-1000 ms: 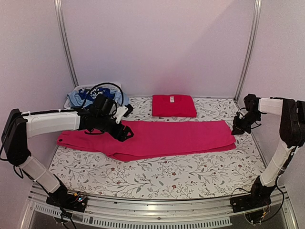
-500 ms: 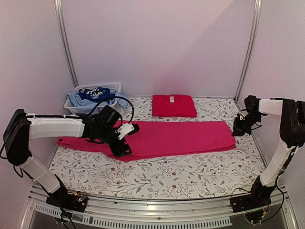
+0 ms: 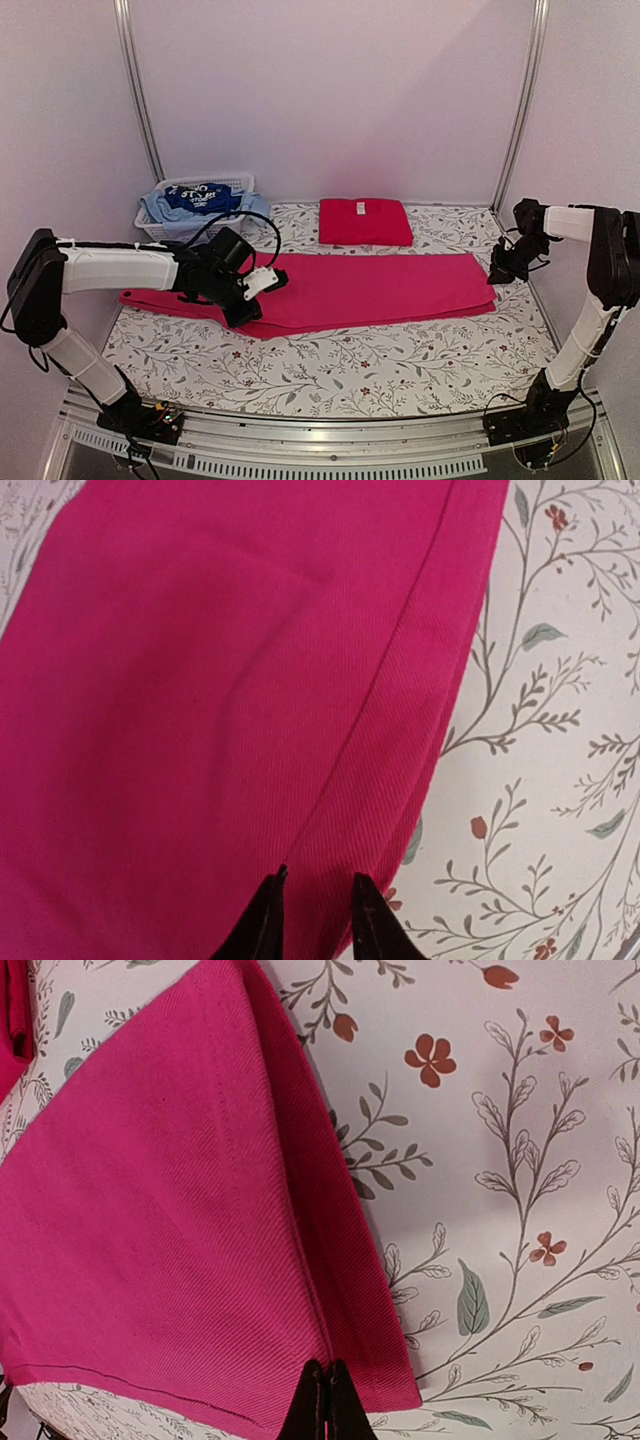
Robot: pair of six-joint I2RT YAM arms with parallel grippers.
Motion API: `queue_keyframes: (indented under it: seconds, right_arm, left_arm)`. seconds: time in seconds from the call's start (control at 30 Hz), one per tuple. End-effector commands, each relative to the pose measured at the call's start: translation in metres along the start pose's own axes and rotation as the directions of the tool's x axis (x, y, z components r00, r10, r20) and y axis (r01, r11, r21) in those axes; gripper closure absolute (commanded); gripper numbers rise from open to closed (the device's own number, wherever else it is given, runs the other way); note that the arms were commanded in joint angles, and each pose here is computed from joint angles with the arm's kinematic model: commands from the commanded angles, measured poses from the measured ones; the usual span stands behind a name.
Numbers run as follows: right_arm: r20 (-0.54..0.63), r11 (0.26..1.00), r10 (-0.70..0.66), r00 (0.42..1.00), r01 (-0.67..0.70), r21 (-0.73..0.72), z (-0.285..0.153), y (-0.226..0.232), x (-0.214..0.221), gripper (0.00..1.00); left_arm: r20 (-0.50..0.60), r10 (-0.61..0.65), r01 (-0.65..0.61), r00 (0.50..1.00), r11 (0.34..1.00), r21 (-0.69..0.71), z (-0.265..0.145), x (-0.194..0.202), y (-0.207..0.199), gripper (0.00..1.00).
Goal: Fold and stack the mixed laundry pile
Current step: Smooth out the rectangle-folded trousers at the center of the board.
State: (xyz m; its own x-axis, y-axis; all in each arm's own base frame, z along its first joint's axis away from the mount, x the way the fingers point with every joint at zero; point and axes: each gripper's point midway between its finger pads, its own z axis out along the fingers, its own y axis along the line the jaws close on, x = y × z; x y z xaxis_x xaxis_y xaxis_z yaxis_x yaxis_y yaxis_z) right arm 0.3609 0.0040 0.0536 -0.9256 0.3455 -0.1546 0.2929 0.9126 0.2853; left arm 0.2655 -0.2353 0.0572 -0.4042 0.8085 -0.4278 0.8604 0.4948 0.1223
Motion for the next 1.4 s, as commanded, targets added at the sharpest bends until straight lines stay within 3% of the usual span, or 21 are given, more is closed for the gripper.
queue_keyframes:
  seconds: [0.0, 0.07, 0.2, 0.3, 0.33, 0.53, 0.73, 0.93, 1.13, 1.37]
  right_arm:
    - [0.055, 1.0, 0.023, 0.998, -0.024, 0.019, -0.021, -0.003, -0.018, 1.0]
    - [0.067, 0.999, 0.027, 0.997, -0.028, 0.017, -0.027, -0.004, -0.021, 1.0]
    - [0.062, 0.999, 0.03, 0.998, -0.031, 0.01, -0.026, -0.008, -0.018, 1.0]
    - [0.036, 0.999, 0.038, 0.999, -0.038, -0.014, -0.014, -0.006, -0.013, 1.0]
    - [0.031, 0.999, 0.042, 0.999, -0.042, -0.018, -0.011, -0.007, -0.012, 1.0]
    - [0.009, 0.999, 0.048, 0.999, -0.048, -0.011, -0.002, -0.011, -0.005, 1.0]
    - [0.007, 0.999, 0.044, 0.999, -0.044, -0.008, 0.0, -0.012, -0.005, 1.0]
    - [0.013, 0.999, 0.042, 0.999, -0.042, -0.005, -0.007, -0.011, -0.006, 1.0]
    - [0.031, 0.999, 0.039, 0.999, -0.039, 0.019, -0.013, -0.015, -0.005, 1.0]
    - [0.001, 0.998, 0.054, 0.999, -0.054, 0.037, 0.007, -0.025, 0.002, 1.0]
  left_arm:
    - [0.072, 0.027, -0.026, 0.997, 1.0, -0.014, -0.022, -0.023, 0.002, 0.91]
    - [0.079, 0.034, -0.032, 0.996, 0.999, -0.023, -0.028, -0.024, 0.003, 1.0]
    - [0.065, 0.031, -0.032, 0.997, 0.999, 0.003, -0.028, -0.019, -0.002, 0.99]
    - [0.042, 0.025, -0.026, 0.999, 1.0, 0.004, -0.023, -0.013, -0.005, 0.66]
    - [0.037, 0.032, -0.032, 0.999, 0.999, 0.0, -0.021, -0.011, -0.006, 0.6]
    - [-0.038, 0.066, -0.066, 0.997, 0.998, 0.006, 0.001, 0.002, -0.011, 0.51]
    - [-0.086, 0.087, -0.086, 0.992, 0.996, 0.02, 0.017, 0.009, -0.016, 0.58]
    - [-0.067, 0.082, -0.084, 0.994, 0.996, -0.033, -0.001, -0.008, -0.004, 0.99]
    - [0.02, 0.079, -0.078, 0.997, 0.996, -0.037, -0.029, -0.023, -0.005, 1.0]
    - [-0.019, 0.085, -0.084, 0.996, 0.994, 0.065, -0.007, -0.012, -0.03, 1.0]
